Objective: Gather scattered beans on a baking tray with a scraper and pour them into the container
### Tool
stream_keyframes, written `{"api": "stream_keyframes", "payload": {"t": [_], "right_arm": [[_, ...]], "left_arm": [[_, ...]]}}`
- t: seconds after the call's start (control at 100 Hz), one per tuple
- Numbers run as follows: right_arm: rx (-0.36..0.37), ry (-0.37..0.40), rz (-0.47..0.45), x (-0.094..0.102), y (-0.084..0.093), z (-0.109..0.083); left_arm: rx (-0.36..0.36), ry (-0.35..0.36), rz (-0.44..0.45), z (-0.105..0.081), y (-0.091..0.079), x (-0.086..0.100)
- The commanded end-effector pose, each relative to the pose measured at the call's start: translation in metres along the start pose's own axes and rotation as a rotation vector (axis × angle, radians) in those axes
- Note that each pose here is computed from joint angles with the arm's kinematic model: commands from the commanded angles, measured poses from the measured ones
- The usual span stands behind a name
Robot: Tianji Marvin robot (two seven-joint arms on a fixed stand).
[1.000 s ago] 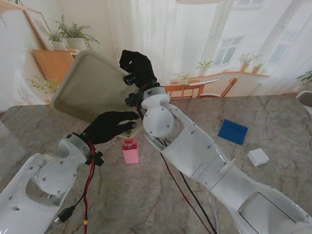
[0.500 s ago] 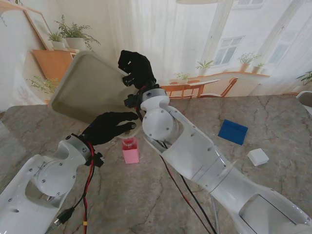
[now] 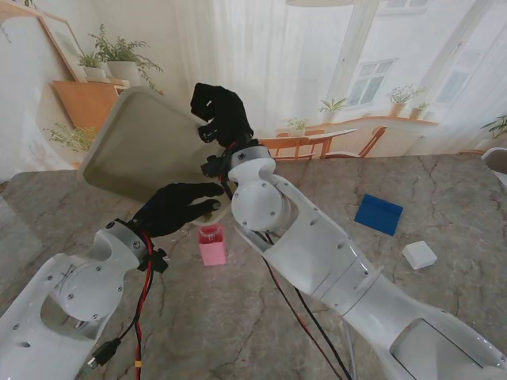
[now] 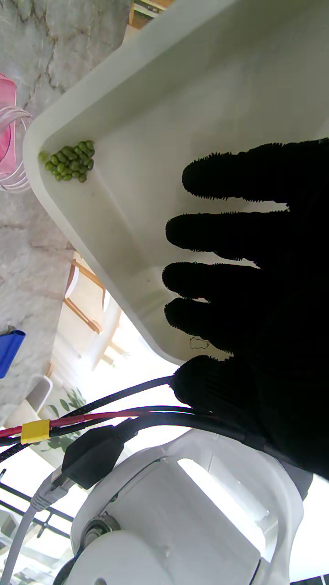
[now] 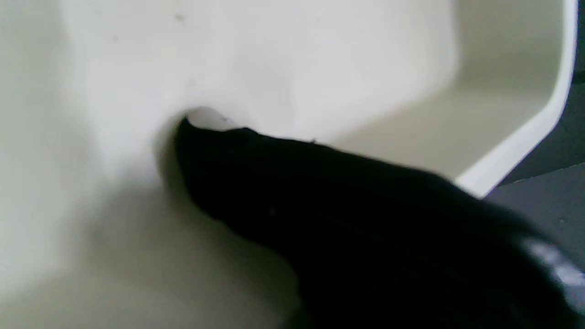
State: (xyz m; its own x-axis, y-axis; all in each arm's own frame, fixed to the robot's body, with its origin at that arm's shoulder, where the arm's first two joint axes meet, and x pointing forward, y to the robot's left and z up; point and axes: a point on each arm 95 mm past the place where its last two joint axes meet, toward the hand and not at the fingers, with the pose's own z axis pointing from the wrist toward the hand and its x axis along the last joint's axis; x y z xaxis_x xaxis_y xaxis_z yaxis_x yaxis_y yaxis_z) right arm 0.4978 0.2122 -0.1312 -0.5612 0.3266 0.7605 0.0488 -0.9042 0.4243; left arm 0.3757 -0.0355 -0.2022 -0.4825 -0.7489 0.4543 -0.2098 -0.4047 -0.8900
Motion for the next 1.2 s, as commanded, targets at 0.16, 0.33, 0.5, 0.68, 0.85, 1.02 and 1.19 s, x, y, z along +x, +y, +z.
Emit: {"api": "stream_keyframes", "payload": {"t": [0.16,0.33,0.5,0.68,0.85,1.02,1.19], "right_arm": [[0.008,0.034,-0.005,0.009,-0.001,-0.001],[0.008,0.037,-0.01,0.009,-0.001,-0.002],[0.002,0.042,-0.009,0.01,-0.001,-0.005],[-0.002,0.057,-0.025,0.011,-0.001,-0.01],[-0.008,0.065,-0.026,0.012,-0.002,-0.014],[-0.015,0.075,-0.027,0.013,-0.002,-0.016],[-0.025,0.091,-0.034,0.016,-0.003,-0.017]], "left_arm": [[0.002,0.0,-0.01,-0.001,0.002,0.002],[0.001,0.0,-0.011,0.0,0.002,0.002],[0.0,0.001,-0.012,0.0,0.003,0.003],[0.001,0.004,-0.01,-0.001,0.004,0.004],[-0.002,0.005,-0.009,-0.001,0.004,0.004],[0.0,0.004,-0.009,-0.002,0.005,0.004],[-0.001,0.002,-0.009,-0.003,0.005,0.004]]}}
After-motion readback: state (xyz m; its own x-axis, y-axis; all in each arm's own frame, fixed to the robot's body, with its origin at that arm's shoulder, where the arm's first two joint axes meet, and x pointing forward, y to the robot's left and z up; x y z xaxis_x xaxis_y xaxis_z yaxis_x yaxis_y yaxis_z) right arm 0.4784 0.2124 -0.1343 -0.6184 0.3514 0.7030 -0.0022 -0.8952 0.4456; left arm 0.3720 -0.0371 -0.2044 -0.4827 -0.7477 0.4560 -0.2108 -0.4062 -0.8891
